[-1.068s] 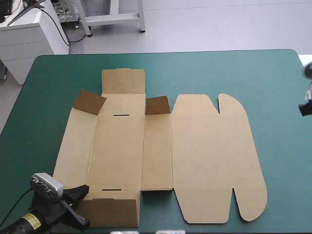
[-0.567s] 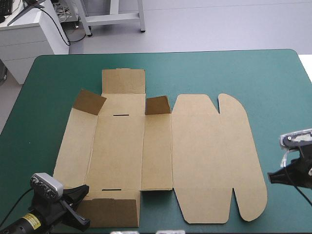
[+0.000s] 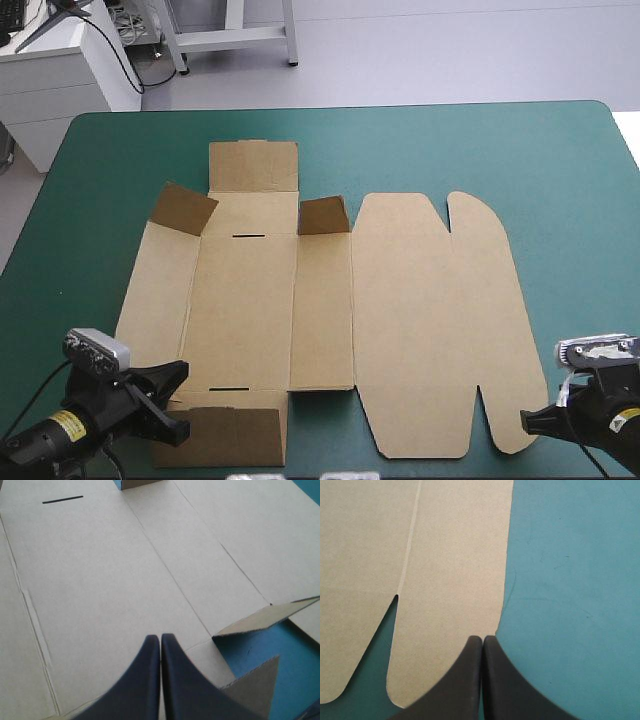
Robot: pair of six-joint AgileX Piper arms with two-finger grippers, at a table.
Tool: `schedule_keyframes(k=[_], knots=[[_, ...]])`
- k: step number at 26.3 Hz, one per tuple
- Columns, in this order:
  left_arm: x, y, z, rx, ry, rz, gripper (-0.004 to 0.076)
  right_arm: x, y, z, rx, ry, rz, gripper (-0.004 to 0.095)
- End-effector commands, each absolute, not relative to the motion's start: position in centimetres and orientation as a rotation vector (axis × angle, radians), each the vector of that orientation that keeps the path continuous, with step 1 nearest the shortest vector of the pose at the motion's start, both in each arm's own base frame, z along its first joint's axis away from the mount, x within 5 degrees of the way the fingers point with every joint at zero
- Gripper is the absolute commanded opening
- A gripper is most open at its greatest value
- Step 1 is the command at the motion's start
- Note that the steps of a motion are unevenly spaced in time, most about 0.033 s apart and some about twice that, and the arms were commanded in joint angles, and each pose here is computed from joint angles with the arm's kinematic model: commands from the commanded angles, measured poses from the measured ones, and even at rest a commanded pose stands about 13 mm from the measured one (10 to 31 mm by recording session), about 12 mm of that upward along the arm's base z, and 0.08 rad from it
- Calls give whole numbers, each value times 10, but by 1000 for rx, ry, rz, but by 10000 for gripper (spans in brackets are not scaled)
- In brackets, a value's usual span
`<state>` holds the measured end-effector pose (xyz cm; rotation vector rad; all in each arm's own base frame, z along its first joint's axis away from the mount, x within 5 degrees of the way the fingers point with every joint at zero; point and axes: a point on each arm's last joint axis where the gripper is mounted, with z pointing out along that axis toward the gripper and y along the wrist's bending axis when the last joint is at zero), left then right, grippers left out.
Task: Fold the box
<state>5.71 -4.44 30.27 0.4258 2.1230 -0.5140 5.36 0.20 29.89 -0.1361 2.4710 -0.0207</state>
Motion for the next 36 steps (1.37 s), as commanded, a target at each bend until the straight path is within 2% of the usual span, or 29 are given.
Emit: schedule_keyframes(k=[1, 7, 12, 16, 23, 29, 36], knots=[[75, -52, 339, 399, 2077, -556, -8, 62, 3, 294, -100, 2408, 6, -19], [131, -67, 393, 420, 2122, -508, -8, 66, 8, 283, -94, 2394, 100, -19], [186, -68, 400, 311, 2206, -427, -8, 68, 10, 284, -86, 2374, 126, -19], [215, -46, 396, 192, 2250, -374, -8, 69, 10, 277, -105, 2381, 117, -19], [214, 19, 395, -50, 2298, -336, -8, 69, 10, 274, -121, 2387, 112, -19], [199, 72, 396, -310, 2252, -296, -8, 69, 10, 274, -121, 2387, 112, -19], [188, 90, 394, -421, 2260, -270, -8, 69, 10, 274, -122, 2387, 112, -19]])
